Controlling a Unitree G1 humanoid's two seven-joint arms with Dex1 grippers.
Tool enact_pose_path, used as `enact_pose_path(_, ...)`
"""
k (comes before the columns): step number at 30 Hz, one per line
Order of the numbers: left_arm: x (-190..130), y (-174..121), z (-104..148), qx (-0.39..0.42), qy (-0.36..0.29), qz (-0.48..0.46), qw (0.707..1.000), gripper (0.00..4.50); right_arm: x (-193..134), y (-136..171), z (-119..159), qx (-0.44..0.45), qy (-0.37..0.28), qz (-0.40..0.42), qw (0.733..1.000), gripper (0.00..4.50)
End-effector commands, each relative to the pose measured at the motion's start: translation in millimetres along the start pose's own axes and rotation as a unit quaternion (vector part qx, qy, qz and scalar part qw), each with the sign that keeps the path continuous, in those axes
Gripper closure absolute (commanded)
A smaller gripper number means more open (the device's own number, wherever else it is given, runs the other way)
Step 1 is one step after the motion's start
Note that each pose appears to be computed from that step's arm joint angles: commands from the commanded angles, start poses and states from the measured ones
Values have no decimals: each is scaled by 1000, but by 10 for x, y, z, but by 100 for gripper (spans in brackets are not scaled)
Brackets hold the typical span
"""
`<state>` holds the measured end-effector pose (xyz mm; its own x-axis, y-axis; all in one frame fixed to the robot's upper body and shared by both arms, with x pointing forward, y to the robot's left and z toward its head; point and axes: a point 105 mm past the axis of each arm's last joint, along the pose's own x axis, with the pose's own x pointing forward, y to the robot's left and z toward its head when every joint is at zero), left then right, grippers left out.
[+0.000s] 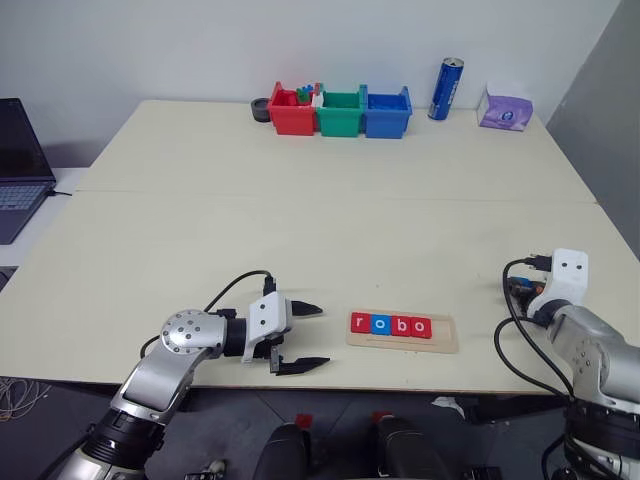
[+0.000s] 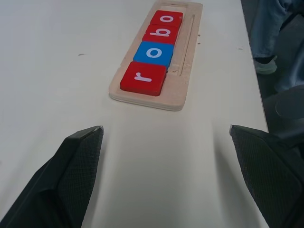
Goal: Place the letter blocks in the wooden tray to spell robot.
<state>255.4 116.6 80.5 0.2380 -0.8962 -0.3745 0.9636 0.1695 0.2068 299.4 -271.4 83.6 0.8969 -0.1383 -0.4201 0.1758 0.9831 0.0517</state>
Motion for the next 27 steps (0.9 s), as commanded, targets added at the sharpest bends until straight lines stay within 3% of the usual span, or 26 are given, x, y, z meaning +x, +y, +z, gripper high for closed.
enact_pose_path(1, -14, 37, 76, 19, -9, 2, 1000, 0, -200, 232, -29, -4, -5, 28, 1000, 304)
enact_pose_path(7, 6, 59, 93, 22, -11, -3, 1000, 0, -448, 526, -245, -4, 11, 50, 999, 304)
enact_pose_path(20, 21, 47, 74, 24, -11, -9, 1000, 0, -406, 536, -470, 30, 57, 30, 998, 304)
enact_pose_path(27, 23, 38, 63, 24, -11, -6, 1000, 0, -384, 557, -324, 55, 24, 23, 998, 63)
